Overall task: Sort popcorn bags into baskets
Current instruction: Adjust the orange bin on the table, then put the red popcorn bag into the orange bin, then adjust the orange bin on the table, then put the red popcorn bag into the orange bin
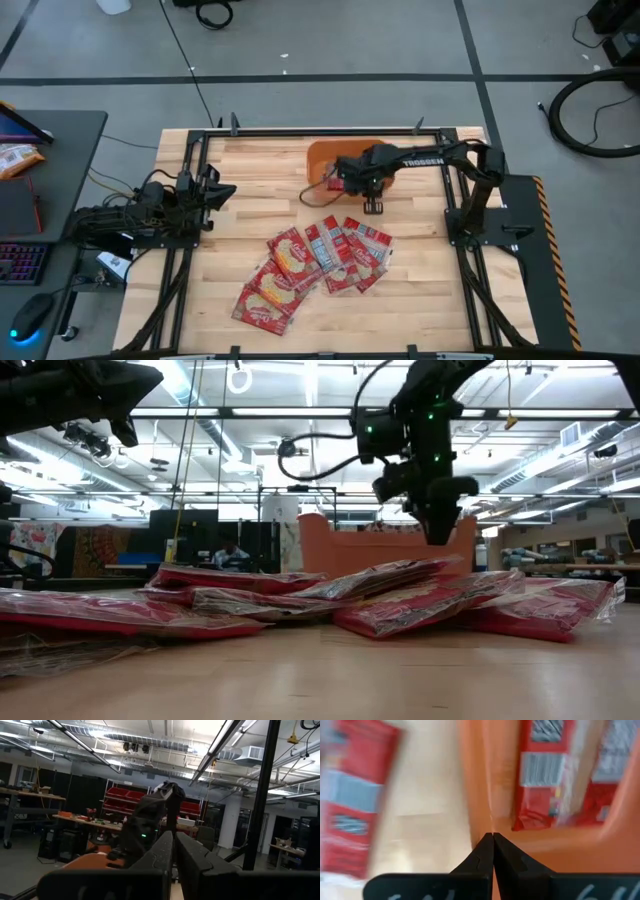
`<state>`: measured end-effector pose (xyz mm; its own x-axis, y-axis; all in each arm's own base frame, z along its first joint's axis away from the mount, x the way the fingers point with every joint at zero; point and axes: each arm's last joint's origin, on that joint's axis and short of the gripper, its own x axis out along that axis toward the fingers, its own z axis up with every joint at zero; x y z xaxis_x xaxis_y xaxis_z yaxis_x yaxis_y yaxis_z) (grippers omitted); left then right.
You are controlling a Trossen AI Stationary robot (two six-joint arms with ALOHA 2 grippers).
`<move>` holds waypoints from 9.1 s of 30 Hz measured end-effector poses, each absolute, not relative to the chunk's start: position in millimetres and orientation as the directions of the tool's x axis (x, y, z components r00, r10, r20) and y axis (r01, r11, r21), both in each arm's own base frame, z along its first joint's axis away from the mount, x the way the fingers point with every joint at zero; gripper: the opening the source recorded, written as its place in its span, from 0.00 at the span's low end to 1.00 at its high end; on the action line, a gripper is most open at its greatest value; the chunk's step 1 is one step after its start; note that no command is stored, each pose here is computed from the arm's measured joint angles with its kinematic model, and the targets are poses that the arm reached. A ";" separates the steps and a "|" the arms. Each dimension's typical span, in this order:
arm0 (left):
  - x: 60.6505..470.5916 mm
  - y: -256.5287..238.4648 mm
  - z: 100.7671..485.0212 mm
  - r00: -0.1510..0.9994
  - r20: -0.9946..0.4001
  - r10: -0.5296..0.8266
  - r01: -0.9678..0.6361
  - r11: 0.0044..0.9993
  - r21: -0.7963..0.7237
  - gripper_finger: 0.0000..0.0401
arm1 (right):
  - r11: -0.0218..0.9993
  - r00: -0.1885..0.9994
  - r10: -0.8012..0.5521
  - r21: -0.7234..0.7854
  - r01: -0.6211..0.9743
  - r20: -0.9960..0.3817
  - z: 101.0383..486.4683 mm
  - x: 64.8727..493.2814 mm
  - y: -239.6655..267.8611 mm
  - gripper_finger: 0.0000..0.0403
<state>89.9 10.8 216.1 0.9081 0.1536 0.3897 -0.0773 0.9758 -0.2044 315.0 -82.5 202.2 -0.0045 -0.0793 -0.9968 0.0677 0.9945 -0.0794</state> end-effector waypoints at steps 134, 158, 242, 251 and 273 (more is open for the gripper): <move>90.3 10.9 216.6 0.906 0.393 0.157 -0.068 0.971 -0.230 0.06 | 0.637 0.482 -0.364 -0.590 -0.496 -0.797 235.4 287.5 -62.4 0.11; 90.3 10.9 216.6 0.906 0.393 0.157 -0.068 0.971 -0.231 0.06 | 0.904 0.113 -0.419 -0.402 0.146 -0.901 247.9 257.3 -66.2 0.19; 90.3 10.9 216.7 0.905 0.394 0.158 -0.071 0.971 -0.228 0.06 | 0.791 0.544 -0.106 -0.402 -0.462 -0.833 134.7 434.7 147.7 0.02; 90.3 10.9 216.7 0.905 0.394 0.159 -0.071 0.971 -0.229 0.06 | 0.775 0.599 -0.156 -0.473 -0.419 -0.785 181.2 423.3 145.8 0.01; 90.2 11.0 216.8 0.905 0.395 0.161 -0.075 0.972 -0.224 0.06 | 0.849 0.551 -0.243 -0.450 -0.277 -0.798 264.2 380.5 103.9 0.08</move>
<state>90.2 11.0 216.8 0.9046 0.1607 0.3947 -0.0749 0.9717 -0.2239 380.5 103.9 264.2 0.5510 -0.2431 -0.7983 -0.2767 0.8493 -0.4496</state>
